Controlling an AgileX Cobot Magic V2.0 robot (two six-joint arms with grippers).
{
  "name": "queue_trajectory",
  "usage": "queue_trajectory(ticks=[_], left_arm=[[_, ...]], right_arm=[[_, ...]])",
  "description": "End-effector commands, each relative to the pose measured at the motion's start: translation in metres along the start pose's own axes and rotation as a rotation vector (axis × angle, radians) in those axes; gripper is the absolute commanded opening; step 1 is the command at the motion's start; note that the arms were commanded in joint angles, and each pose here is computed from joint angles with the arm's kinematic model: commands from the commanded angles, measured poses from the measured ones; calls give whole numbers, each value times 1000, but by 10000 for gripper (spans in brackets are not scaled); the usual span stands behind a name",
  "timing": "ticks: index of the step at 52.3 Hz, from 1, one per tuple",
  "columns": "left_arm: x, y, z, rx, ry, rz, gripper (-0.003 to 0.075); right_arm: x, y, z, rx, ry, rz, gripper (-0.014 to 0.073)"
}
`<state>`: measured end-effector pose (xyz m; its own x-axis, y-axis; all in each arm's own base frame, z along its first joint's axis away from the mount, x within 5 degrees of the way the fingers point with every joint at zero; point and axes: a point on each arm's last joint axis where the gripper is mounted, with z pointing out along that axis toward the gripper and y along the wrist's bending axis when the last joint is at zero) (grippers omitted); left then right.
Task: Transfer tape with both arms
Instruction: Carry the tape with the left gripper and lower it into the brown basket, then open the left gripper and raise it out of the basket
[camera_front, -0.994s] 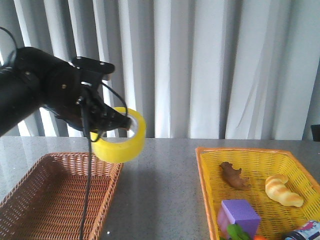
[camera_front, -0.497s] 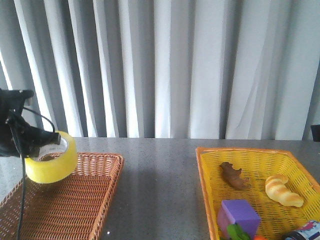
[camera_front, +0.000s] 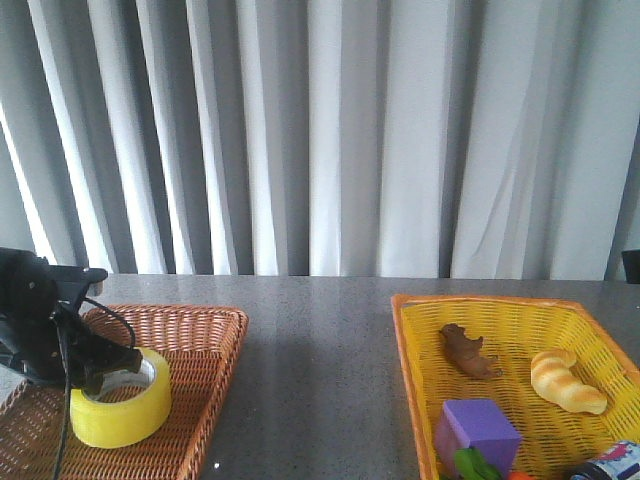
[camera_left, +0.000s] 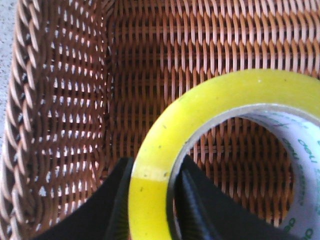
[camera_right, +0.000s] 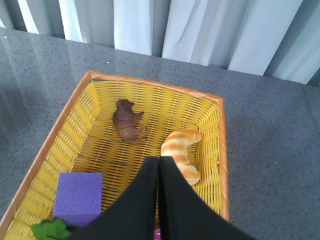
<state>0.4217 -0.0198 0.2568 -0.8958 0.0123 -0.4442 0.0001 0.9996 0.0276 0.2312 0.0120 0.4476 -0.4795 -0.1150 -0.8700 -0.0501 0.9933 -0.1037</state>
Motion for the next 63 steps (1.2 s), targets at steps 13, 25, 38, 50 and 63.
queue_trajectory(ticks=[13,25,38,50,63], left_arm=[[-11,0,-16,10,-80,7,69],[-10,-2,-16,34,-65,-16,246],[-9,-7,-19,86,-34,-53,453],[-27,-6,-78,106,-154,-13,428],[-27,-2,-233,162,-628,-18,281]], right_arm=[[-12,-3,-14,13,-108,-5,-8],[-12,-3,-14,13,-108,-5,-8],[-12,-3,-14,13,-108,-5,-8],[-12,-3,-14,13,-108,-5,-8],[-12,-3,-14,13,-108,-5,-8]])
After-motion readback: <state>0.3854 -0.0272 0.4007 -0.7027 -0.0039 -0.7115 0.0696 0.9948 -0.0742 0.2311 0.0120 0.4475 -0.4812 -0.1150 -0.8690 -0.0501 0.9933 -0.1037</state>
